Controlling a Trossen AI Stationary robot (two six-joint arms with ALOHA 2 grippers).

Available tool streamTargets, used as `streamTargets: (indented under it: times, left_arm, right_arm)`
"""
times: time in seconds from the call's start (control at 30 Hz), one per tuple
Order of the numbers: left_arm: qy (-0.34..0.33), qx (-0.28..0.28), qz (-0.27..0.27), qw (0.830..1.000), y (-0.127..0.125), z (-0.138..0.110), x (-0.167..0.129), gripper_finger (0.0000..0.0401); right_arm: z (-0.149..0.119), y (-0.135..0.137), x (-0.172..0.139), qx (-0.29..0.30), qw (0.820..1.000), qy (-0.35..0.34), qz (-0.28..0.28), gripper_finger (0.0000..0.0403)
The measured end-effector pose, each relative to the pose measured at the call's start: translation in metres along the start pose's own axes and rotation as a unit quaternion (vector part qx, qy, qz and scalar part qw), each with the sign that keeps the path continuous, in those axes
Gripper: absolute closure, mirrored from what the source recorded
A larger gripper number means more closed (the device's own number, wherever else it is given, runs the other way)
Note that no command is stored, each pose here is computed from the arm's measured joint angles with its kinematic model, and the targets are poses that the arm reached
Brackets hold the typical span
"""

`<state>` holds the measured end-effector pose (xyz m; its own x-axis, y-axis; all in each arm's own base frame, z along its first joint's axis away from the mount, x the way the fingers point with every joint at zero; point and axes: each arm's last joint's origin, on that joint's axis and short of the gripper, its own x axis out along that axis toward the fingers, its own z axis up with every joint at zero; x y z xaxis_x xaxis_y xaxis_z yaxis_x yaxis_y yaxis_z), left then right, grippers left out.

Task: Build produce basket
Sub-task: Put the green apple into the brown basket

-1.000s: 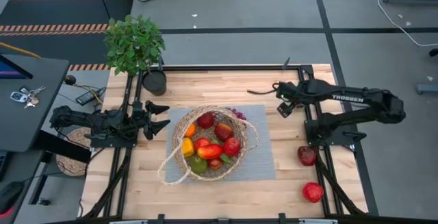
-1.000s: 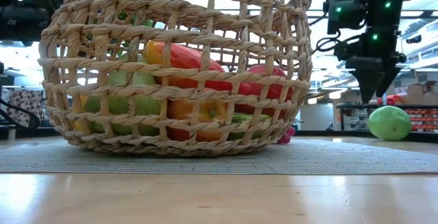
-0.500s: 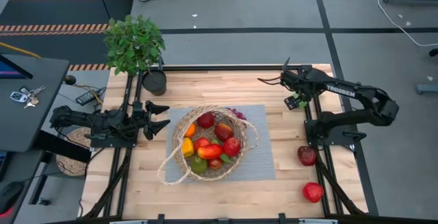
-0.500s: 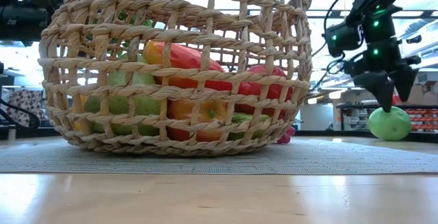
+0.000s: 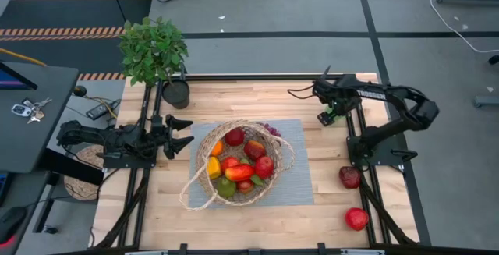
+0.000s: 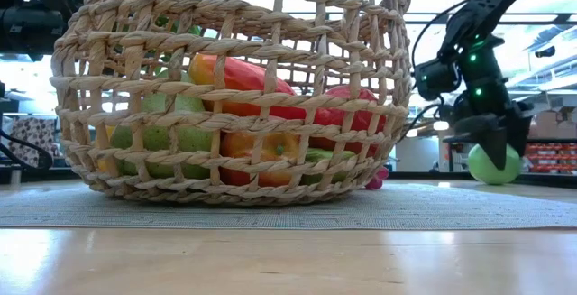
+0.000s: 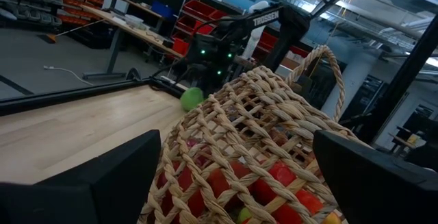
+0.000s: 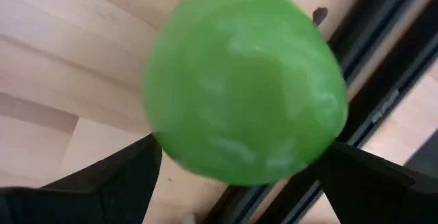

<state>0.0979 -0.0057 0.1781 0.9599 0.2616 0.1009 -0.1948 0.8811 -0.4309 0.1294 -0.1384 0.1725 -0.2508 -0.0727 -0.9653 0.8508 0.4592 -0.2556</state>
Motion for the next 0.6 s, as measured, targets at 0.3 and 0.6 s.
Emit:
streamTargets:
  times: [0.3,0.6]
  left_arm:
    - [0.000,0.000,0.000,1.000,0.000,0.000,0.000,0.0012]
    - [0.000,0.000,0.000,1.000,0.000,0.000,0.000,0.0012]
  right_arm:
    - [0.018,0.009,0.005,-0.081,0.997,-0.006,0.014,0.0034]
    - [0.025,0.046,-0.010,-0.219,0.972,-0.069,0.055,0.0034]
